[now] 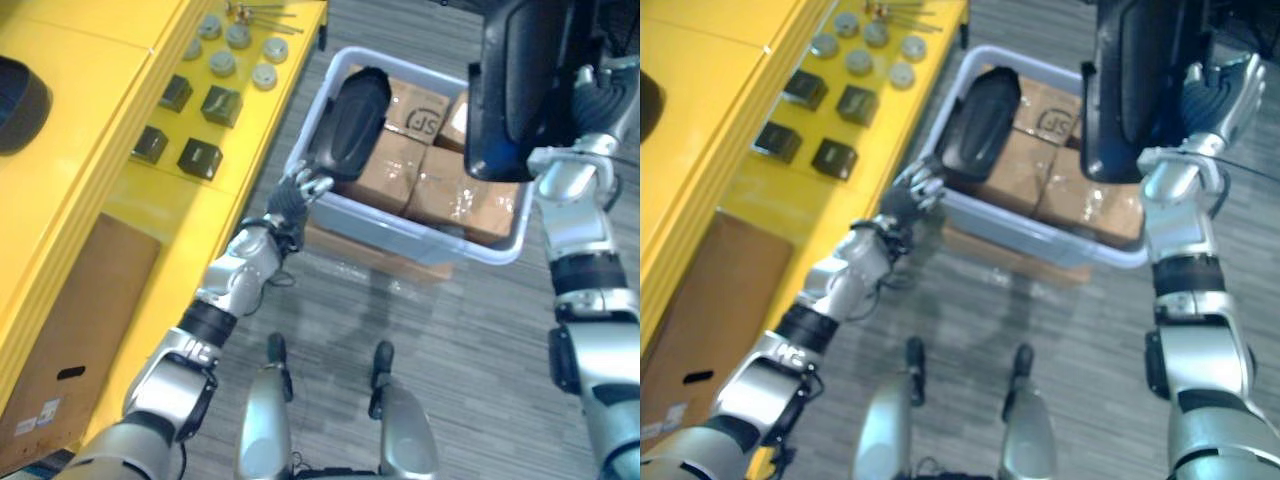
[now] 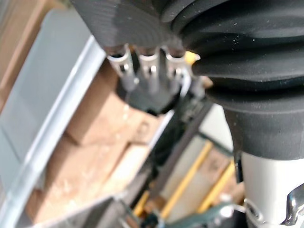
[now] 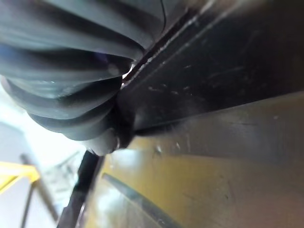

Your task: Walk over and take plastic housings, then place them on the shelf

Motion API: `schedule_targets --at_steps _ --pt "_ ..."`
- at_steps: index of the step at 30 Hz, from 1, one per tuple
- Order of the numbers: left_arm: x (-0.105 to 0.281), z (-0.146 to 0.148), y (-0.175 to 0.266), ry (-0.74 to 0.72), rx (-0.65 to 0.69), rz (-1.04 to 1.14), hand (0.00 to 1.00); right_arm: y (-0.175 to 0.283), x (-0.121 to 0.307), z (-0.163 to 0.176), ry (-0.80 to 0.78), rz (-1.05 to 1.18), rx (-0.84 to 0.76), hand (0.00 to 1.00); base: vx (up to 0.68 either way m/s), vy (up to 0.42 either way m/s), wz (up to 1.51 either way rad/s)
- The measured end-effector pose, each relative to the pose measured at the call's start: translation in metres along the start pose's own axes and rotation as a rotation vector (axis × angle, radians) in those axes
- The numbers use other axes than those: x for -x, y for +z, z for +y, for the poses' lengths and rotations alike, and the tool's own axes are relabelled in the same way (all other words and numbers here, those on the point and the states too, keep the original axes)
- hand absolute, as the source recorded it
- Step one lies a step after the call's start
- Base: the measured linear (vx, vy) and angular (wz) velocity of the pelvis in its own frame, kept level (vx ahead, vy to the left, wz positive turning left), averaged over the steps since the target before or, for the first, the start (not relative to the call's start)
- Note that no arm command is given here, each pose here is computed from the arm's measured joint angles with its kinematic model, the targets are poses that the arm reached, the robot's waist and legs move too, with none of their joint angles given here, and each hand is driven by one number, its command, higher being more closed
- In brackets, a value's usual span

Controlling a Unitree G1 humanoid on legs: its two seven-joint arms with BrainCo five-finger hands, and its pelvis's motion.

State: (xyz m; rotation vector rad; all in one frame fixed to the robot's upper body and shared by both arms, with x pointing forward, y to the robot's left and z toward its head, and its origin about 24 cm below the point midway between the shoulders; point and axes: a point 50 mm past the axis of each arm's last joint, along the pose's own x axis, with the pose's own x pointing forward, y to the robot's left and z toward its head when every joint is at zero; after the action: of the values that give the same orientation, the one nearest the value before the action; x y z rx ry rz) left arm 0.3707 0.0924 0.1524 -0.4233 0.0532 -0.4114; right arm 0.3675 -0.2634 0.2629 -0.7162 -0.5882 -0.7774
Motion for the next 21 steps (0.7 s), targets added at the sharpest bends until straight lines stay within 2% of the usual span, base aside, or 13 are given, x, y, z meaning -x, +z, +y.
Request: schedule_targets --at_steps 9,21 --pt "-0.005 -0.015 -0.028 0.001 -0.007 0.078 0.00 0.016 0.032 0.025 0.119 -0.156 -0.035 1.00 0.01 0.003 0.00" --pt "0.000 -0.009 -0.056 0.082 -0.046 0.114 0.00 0.031 0.086 0.052 0.256 -0.281 -0.123 1.00 0.01 0.001 0.00"
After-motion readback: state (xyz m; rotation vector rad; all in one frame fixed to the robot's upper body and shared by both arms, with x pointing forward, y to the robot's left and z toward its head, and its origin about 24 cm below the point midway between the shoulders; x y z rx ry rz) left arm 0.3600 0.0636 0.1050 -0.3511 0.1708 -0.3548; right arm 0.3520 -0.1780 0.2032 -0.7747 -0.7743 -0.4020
